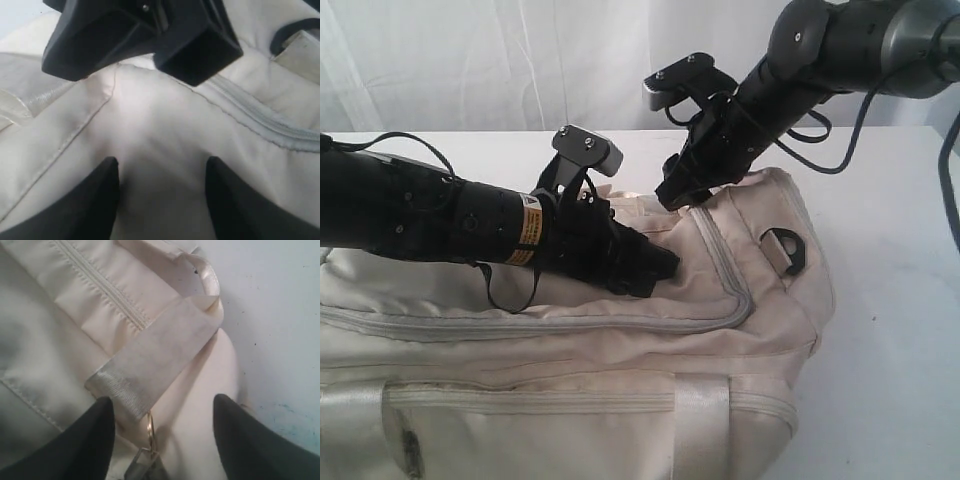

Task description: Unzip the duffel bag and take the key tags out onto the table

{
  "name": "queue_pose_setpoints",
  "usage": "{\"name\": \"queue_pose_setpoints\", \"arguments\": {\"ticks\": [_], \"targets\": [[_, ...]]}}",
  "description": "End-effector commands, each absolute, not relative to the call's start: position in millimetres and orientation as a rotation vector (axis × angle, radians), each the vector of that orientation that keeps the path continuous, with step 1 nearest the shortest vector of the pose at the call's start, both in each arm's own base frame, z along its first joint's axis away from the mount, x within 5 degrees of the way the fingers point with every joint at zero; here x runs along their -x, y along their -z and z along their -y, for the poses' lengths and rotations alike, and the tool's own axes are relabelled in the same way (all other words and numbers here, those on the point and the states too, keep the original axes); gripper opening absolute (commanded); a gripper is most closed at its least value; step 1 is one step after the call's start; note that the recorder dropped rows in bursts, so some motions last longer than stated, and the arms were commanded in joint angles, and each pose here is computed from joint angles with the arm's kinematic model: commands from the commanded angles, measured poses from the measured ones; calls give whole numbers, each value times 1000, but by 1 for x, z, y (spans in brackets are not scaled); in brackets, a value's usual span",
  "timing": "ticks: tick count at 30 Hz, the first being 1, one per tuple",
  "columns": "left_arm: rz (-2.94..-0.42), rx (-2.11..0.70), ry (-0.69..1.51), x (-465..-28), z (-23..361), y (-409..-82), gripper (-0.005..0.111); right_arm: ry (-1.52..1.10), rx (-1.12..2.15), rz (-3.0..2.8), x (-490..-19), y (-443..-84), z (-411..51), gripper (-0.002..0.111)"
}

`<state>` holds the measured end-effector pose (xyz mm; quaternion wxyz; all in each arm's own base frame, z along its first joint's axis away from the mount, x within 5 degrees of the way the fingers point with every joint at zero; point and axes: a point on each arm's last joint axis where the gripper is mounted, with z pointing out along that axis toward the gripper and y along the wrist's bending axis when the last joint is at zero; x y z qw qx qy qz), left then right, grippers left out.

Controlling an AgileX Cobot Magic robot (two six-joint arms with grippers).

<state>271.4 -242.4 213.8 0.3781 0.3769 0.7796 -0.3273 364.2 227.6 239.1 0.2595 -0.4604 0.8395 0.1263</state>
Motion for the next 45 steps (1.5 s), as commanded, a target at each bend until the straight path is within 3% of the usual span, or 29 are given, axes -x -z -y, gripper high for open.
{"name": "queue_pose_setpoints", "arguments": {"ticks": [1, 10, 16, 24, 45], "targets": [[-1980, -981, 832, -270, 244, -217, 56, -327, 1281, -2282, -364, -238, -227, 49], [-1980, -981, 832, -270, 244, -217, 56, -348, 1334, -2337, -359, -232, -226, 43], [-1981, -980, 830, -270, 244, -217, 56, -345, 1329, -2333, -360, -231, -226, 18], [-1983, -978, 825, -270, 244, -217, 56, -326, 1287, -2277, -367, -239, -228, 1], [-2012, -827, 846, -280, 236, -220, 56, -350, 1395, -2304, -336, -299, -206, 0]]}}
